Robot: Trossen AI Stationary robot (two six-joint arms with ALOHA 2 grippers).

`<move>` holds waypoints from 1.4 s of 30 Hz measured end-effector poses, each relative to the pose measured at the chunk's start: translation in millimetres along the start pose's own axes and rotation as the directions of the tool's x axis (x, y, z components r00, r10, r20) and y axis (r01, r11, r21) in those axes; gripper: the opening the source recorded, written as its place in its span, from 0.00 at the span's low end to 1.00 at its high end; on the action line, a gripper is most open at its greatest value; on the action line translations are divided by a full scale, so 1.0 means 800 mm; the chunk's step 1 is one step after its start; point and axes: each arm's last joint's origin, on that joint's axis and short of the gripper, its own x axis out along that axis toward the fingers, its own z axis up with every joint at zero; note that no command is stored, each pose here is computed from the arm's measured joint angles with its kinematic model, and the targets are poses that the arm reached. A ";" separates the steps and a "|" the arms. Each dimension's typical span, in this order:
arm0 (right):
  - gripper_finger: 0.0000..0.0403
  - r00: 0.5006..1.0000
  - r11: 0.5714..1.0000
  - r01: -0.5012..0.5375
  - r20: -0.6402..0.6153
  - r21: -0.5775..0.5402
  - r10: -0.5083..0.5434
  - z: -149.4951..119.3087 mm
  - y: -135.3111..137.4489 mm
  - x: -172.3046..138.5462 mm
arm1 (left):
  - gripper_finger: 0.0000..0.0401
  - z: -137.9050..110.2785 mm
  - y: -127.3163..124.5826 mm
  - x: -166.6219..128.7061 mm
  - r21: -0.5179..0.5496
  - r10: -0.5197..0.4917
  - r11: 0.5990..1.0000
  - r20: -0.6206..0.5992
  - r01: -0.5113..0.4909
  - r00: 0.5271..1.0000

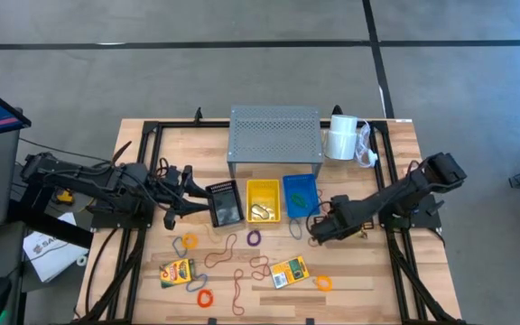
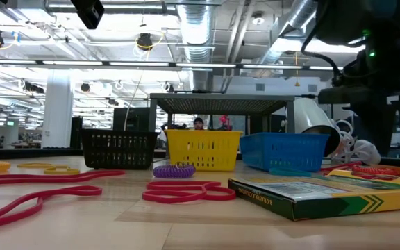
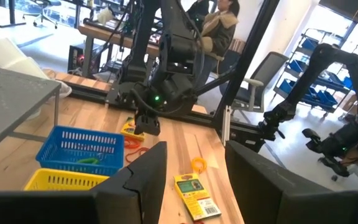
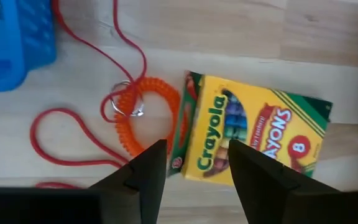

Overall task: Pick & Place Office Desk Supplies
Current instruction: Put the crayon box into the black basket

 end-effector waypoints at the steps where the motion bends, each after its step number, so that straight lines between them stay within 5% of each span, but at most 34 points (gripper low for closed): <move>1: 0.41 1.000 1.000 -0.001 -0.001 -0.003 0.001 0.001 0.002 0.002 | 0.40 0.000 0.000 0.000 0.000 0.000 1.000 0.000 0.000 1.000; 23: 0.39 1.000 1.000 0.002 -0.029 -0.017 -0.003 0.011 -0.001 0.030 | 0.40 0.005 -0.001 -0.009 -0.001 -0.006 1.000 0.035 0.006 0.999; 42: 0.01 1.000 0.997 -0.014 -0.029 -0.073 0.012 0.010 0.000 0.029 | 0.40 0.005 -0.001 -0.009 0.006 -0.002 1.000 0.036 0.002 0.999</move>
